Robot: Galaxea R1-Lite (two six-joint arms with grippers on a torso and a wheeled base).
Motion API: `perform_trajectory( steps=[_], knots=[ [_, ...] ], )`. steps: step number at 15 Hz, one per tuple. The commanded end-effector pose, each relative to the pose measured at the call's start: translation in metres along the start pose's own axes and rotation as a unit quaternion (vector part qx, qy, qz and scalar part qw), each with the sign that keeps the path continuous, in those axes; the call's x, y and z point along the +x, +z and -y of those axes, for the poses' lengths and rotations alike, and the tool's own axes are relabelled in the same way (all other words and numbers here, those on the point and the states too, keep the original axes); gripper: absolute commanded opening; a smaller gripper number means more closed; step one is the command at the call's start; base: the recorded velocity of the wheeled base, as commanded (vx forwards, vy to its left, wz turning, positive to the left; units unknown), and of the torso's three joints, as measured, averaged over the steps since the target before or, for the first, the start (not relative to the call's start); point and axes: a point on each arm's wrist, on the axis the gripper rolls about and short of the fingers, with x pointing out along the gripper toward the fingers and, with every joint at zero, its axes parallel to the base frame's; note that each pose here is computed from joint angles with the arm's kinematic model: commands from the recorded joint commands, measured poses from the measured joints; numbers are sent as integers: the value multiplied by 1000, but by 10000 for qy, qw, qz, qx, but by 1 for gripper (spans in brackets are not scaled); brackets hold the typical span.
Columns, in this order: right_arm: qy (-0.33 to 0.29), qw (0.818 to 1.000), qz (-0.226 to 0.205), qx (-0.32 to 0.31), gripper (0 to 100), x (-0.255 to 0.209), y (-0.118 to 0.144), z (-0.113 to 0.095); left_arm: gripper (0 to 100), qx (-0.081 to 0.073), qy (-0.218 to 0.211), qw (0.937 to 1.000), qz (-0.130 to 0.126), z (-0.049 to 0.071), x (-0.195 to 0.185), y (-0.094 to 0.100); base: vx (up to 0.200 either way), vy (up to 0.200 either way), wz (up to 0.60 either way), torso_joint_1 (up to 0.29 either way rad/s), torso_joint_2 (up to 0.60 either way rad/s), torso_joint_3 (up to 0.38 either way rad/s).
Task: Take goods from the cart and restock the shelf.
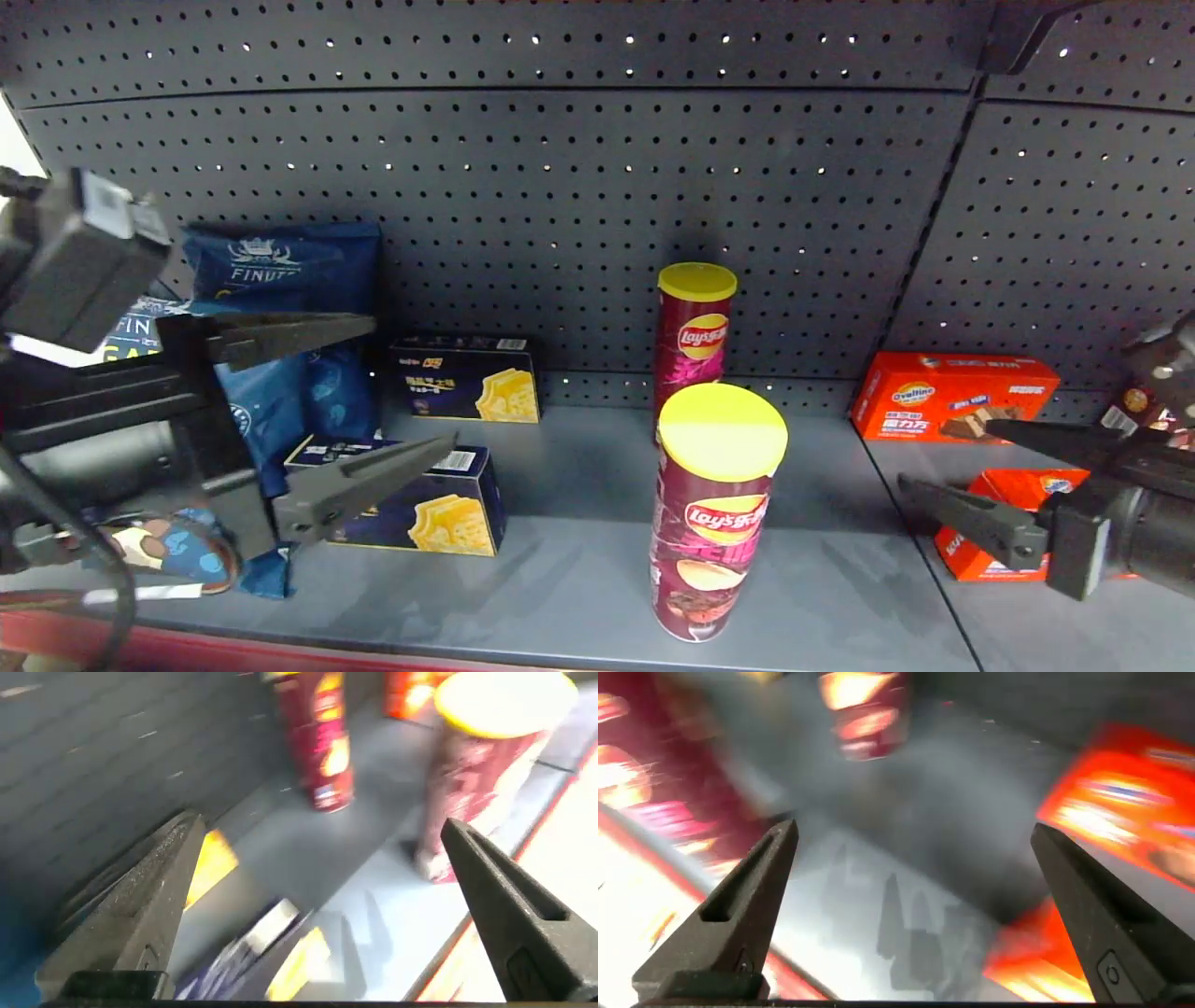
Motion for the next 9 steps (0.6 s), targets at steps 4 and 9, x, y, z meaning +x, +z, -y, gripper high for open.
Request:
perform_trajectory(
  steps=[4,9],
  knots=[
    [-1560,9853,699,-48,100,-70,-20,30,100,-128,1726,9835,521,19,-95,-19,0,0,0,0,0,0],
    [-2445,9679,539,230,100,-106,-105,15,100,-425,2620,9641,81,68,-147,-77,0,0,0,0,0,0]
  ],
)
